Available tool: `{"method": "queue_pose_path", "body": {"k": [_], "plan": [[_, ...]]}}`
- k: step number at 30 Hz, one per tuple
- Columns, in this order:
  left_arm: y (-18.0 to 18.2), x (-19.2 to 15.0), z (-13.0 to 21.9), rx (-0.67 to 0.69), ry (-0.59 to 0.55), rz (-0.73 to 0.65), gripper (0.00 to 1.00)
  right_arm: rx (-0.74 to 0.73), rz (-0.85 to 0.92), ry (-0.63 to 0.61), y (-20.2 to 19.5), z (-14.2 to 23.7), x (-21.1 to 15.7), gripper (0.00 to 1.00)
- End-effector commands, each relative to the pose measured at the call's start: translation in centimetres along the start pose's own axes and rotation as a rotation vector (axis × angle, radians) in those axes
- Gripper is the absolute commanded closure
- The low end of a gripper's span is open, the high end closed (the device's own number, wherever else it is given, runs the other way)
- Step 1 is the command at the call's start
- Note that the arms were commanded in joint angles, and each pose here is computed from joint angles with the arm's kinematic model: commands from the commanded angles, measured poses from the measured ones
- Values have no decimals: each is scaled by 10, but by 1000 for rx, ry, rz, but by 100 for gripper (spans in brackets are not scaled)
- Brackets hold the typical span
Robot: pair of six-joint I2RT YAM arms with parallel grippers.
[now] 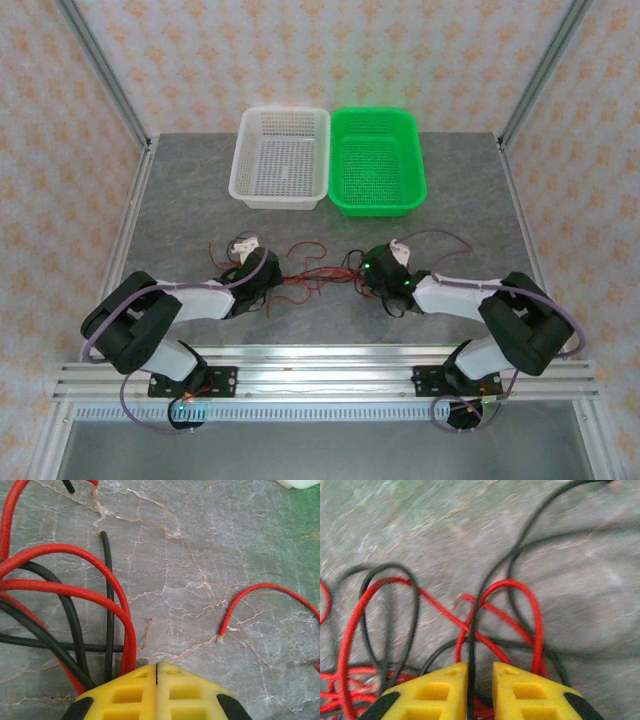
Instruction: Untangle the cables
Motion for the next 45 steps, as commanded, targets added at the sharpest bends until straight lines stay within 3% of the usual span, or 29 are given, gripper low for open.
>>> {"method": "queue_pose_path", "body": {"k": [1, 9, 14, 20, 24, 32, 37, 45], "plan": [[21, -21, -2, 64, 83, -26, 100, -145, 11, -55, -45, 4, 12, 83], [-8, 1, 7, -57, 70, -42, 100, -167, -54, -148, -68, 28, 40, 84], [-33, 24, 20, -147, 39, -75, 99, -126, -65, -179, -60, 46, 52, 82], [-72, 72, 57, -235, -56, -159, 65, -62, -47, -176, -38, 71, 64, 80], [-89, 100, 85, -256, -118, -197, 57, 33, -19, -132, -13, 90, 67, 73], [-89, 129, 131, -272, -223, -185, 51, 228, 42, -47, 36, 124, 63, 58], [-78, 133, 149, -266, -273, -167, 48, 215, 70, -29, 42, 116, 59, 58], [-68, 118, 145, -293, -285, -149, 46, 152, 86, 13, 33, 82, 45, 60]]}}
Point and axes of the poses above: each hand's point on the last joint's axis, 136 mm out from that joint toward the fingers, its own z axis back along the fingers, its own y axis along the line the jaws close on, x = y × z, the point moved 3 cm from there along z, back along the fingers, and after that the axes turned 14 degrees about -z, right-handed, at the moved point
